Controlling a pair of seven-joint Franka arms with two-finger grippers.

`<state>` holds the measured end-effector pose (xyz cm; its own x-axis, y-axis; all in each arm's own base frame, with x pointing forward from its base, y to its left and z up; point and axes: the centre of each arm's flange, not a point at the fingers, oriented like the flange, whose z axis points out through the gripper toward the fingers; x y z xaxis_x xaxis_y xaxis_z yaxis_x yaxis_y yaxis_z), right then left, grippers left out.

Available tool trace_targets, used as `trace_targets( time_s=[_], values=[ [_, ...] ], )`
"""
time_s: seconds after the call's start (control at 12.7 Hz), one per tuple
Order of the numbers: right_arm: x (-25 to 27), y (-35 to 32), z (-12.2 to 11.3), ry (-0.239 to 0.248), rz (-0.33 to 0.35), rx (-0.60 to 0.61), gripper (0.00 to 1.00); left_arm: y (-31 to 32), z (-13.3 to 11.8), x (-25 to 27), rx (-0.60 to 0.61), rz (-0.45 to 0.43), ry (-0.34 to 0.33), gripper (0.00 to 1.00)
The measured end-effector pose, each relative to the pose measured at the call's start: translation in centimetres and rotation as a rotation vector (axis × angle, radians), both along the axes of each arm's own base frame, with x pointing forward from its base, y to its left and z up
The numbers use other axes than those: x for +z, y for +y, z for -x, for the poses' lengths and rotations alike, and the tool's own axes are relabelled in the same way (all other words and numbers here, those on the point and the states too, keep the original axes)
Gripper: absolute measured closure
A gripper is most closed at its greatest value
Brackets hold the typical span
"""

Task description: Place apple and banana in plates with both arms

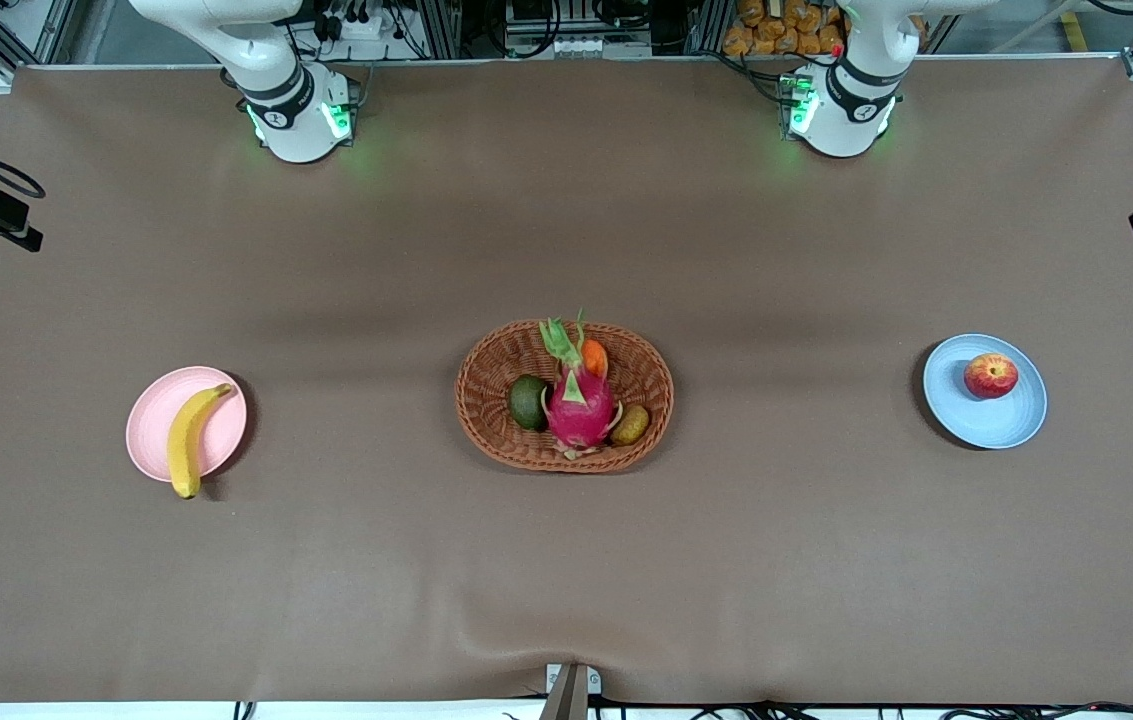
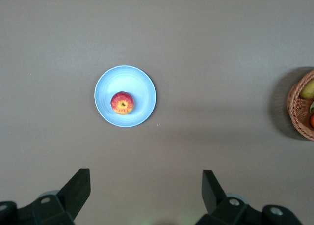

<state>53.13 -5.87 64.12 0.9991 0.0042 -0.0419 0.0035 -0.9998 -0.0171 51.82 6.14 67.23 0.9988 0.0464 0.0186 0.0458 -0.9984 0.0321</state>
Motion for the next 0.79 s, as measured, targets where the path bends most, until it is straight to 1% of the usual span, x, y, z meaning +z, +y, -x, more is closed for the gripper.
trace_targets(
  time_s=[0.08, 0.24, 0.55, 0.79],
  values=[
    [-0.1, 0.0, 0.0, 0.006, 0.000, 0.000, 0.00, 0.0, 0.5, 0.0, -0.001, 0.002, 0.002, 0.00],
    [-0.5, 0.1, 0.1, 0.028, -0.001, -0.017, 0.00, -0.4, 0.4, -0.4, -0.009, 0.003, 0.009, 0.00],
    [-0.6, 0.4, 0.1, 0.041, -0.002, -0.021, 0.00, -1.3, 0.1, -1.3, -0.025, 0.002, 0.026, 0.00],
    [-0.7, 1.0, 0.1, 0.045, 0.000, -0.012, 0.00, -1.8, 0.0, -1.3, -0.036, 0.002, 0.026, 0.00]
  ],
)
